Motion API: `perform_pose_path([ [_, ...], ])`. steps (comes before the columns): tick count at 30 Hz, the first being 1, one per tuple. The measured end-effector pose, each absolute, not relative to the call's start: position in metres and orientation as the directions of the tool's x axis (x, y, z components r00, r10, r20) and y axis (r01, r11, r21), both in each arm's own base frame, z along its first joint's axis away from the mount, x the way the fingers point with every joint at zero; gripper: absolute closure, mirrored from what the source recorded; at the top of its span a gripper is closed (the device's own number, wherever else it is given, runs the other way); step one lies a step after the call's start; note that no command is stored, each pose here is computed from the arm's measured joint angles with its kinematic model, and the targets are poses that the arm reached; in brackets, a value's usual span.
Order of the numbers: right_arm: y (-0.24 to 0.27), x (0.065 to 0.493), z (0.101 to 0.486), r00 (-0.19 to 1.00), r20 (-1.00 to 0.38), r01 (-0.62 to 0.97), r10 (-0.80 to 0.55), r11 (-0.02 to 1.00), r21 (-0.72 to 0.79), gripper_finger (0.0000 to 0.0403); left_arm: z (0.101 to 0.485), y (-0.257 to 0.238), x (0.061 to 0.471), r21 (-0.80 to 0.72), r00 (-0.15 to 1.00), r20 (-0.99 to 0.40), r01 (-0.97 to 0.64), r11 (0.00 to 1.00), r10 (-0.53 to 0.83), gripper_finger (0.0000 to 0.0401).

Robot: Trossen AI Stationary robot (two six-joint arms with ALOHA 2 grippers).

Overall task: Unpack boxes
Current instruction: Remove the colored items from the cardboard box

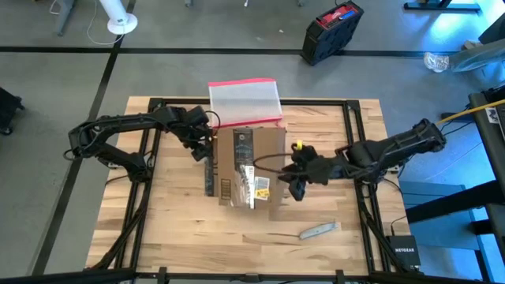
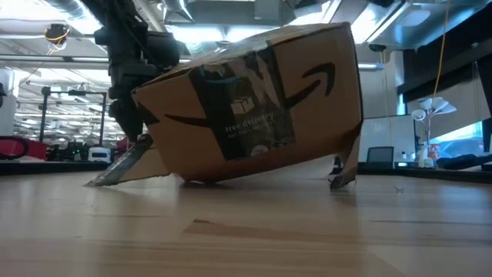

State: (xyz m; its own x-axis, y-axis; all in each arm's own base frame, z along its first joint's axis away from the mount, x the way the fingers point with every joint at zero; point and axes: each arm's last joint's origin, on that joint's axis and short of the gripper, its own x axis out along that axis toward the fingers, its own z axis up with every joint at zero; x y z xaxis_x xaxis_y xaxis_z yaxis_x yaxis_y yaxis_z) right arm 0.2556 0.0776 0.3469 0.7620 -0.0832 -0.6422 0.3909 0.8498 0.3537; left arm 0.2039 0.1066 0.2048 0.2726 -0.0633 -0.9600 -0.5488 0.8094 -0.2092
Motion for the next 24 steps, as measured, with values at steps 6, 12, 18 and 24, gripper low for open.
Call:
perform_pose_path([
  [6,0.052,0.260,0.344,0.725,-0.679,0.462,-0.114,0.811,0.358,0.0254,0.210,0.105,0.200,-0.200,0.280,-0.958,-0.527,0.826,-0.053,0.0203],
  [12,0.030,0.261,0.341,0.687,-0.720,0.519,-0.098,0.760,0.392,0.0254,0.227,0.108,0.187,-0.155,0.327,-0.944,-0.559,0.815,0.045,0.0203],
  [18,0.014,0.262,0.341,0.681,-0.724,0.555,-0.113,0.724,0.409,0.0254,0.255,0.107,0.173,-0.122,0.381,-0.917,-0.549,0.827,0.118,0.0203],
  [24,0.000,0.265,0.341,0.683,-0.724,0.557,-0.096,0.710,0.431,0.0254,0.286,0.096,0.171,-0.212,0.552,-0.832,-0.420,0.882,0.063,0.0203],
])
